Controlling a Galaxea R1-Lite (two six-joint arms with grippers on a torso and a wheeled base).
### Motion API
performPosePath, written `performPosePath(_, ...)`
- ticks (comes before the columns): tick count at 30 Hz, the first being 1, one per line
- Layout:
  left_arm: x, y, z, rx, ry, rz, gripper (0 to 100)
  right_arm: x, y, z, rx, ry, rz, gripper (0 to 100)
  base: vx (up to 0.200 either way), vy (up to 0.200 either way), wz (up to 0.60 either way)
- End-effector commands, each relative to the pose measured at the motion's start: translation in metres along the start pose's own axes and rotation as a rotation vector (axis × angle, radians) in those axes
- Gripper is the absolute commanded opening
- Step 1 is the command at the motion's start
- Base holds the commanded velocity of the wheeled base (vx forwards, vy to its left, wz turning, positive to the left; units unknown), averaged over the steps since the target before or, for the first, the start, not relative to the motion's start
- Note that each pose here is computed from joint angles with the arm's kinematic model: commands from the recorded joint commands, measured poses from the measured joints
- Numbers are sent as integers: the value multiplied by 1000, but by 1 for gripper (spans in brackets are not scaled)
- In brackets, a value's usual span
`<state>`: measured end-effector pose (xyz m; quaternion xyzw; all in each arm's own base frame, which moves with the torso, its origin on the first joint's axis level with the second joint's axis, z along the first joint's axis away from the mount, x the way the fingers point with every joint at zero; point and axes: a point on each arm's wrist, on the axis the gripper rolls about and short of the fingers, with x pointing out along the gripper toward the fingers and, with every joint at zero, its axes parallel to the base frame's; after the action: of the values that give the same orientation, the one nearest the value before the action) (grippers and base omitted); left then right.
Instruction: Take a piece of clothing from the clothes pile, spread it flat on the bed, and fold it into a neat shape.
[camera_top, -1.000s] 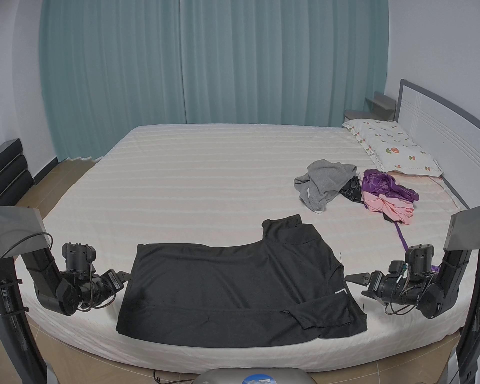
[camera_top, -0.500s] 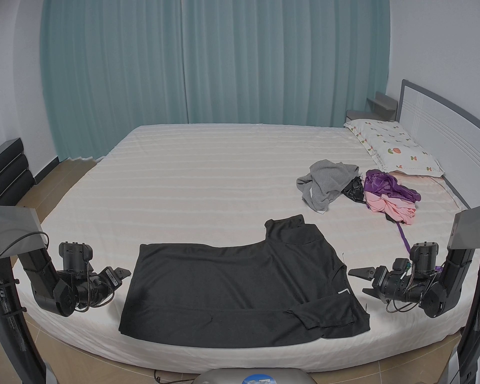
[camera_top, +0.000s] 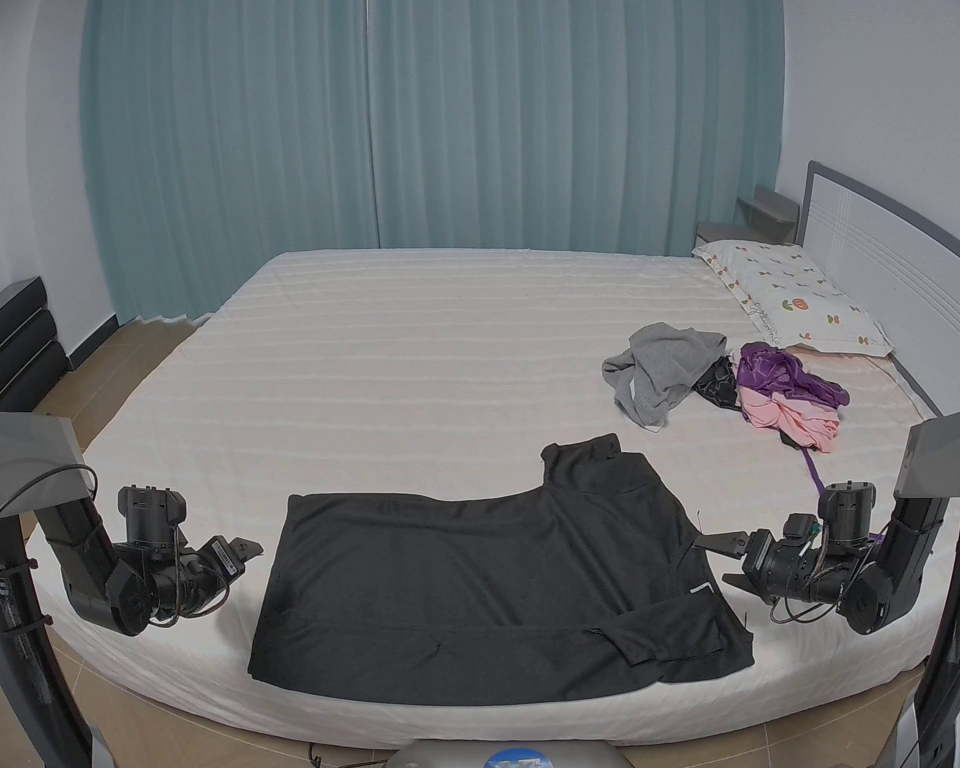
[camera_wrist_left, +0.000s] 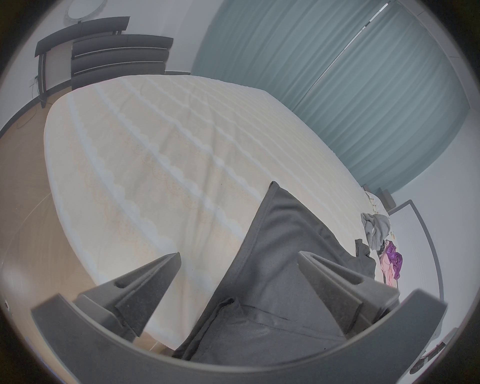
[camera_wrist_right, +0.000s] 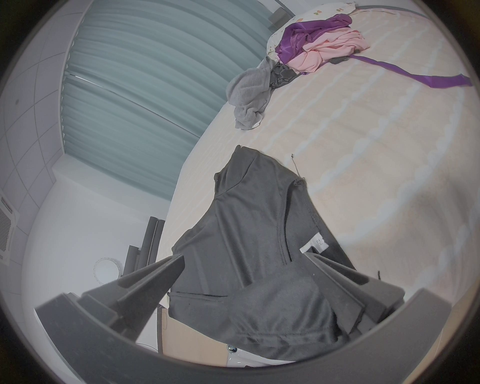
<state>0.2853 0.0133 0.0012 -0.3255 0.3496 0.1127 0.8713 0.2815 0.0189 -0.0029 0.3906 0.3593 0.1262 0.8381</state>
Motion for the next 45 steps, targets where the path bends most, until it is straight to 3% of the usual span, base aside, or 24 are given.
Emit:
performPosePath(1, -1, -3, -3, 10, 8, -7, 100, 0, 1, 0, -3, -2, 4, 100, 200, 0, 0)
performPosePath(10, 1, -6, -3, 7, 7, -17, 100, 2, 1, 0, -7, 0, 0, 100, 0, 0, 0)
performPosePath(17, 11, -26, 11, -21, -38, -83, 100, 2, 0, -1, -8, 4, -1, 100, 0, 0, 0)
performPosePath(25, 55, -46, 28, -6, -64, -127, 100, -1, -2, -1, 1, -3, -11, 100, 0, 0, 0)
performPosePath(33, 108, -67, 48, 13, 27, -204, 100, 2, -14, 2, 25, -7, -41, 100, 0, 0, 0)
performPosePath(45, 144, -51, 51, 124, 27, -177, 100, 12, -19, -11, 34, 53, -52, 100, 0, 0, 0)
